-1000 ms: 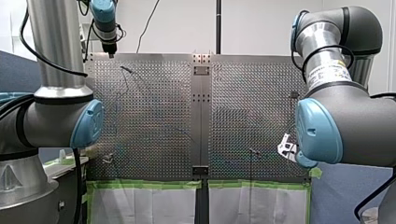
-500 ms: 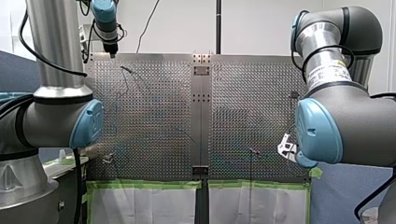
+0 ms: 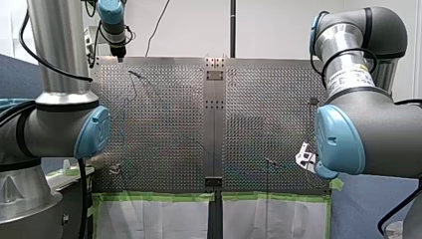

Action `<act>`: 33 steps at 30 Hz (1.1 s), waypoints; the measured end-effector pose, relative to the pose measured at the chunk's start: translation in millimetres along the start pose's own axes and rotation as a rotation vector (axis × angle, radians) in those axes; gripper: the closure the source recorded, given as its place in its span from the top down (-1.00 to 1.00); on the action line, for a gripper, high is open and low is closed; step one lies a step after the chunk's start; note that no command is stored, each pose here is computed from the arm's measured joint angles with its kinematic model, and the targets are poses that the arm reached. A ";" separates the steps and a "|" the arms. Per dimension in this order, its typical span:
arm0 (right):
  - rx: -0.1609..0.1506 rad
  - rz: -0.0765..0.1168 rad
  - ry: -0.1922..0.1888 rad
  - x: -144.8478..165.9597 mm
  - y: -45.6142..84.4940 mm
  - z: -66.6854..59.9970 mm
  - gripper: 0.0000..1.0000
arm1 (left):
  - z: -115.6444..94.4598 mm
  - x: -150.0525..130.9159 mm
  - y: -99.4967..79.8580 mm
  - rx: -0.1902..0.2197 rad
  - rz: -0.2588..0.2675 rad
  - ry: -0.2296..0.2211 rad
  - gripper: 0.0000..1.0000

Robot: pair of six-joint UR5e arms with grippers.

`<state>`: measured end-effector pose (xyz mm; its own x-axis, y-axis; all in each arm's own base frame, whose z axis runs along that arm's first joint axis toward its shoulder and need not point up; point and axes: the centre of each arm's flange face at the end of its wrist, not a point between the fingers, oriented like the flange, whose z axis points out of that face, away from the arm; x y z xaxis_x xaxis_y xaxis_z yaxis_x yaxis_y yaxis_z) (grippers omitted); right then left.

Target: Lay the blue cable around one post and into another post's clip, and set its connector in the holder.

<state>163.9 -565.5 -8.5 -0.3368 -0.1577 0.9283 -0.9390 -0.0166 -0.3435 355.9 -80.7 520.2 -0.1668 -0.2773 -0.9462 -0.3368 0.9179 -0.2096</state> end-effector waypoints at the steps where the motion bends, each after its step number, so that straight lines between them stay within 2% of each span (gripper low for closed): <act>1: 0.000 0.000 0.000 0.0 -0.1 0.0 -0.06 | -0.2 0.0 -0.1 0.000 0.000 0.000 1.00; 8: 0.001 0.000 0.000 -0.1 -0.5 0.0 -0.06 | -1.2 0.2 -1.6 0.005 0.003 -0.002 1.00; 16: 0.004 0.000 0.004 -0.2 -1.3 0.3 -0.06 | -5.6 -0.9 -7.5 0.034 0.044 -0.016 1.00; 24: 0.006 0.003 0.004 -0.7 -2.2 0.1 -0.06 | -11.4 -1.3 -19.2 0.120 0.022 -0.022 1.00; 28: 0.007 0.003 0.003 -1.1 -2.9 -0.1 -0.06 | -14.8 0.1 -24.5 0.169 -0.010 -0.033 1.00; 33: 0.008 0.003 0.002 -1.6 -3.7 -0.5 -0.06 | -15.3 14.9 -29.4 0.235 -0.059 -0.025 1.00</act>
<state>167.9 -564.7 -8.6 -0.3397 -0.1559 0.9275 -0.9374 -0.0242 -0.3474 349.1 -116.2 516.1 -0.1287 -0.3282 -0.9358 -0.1198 0.9419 -0.3139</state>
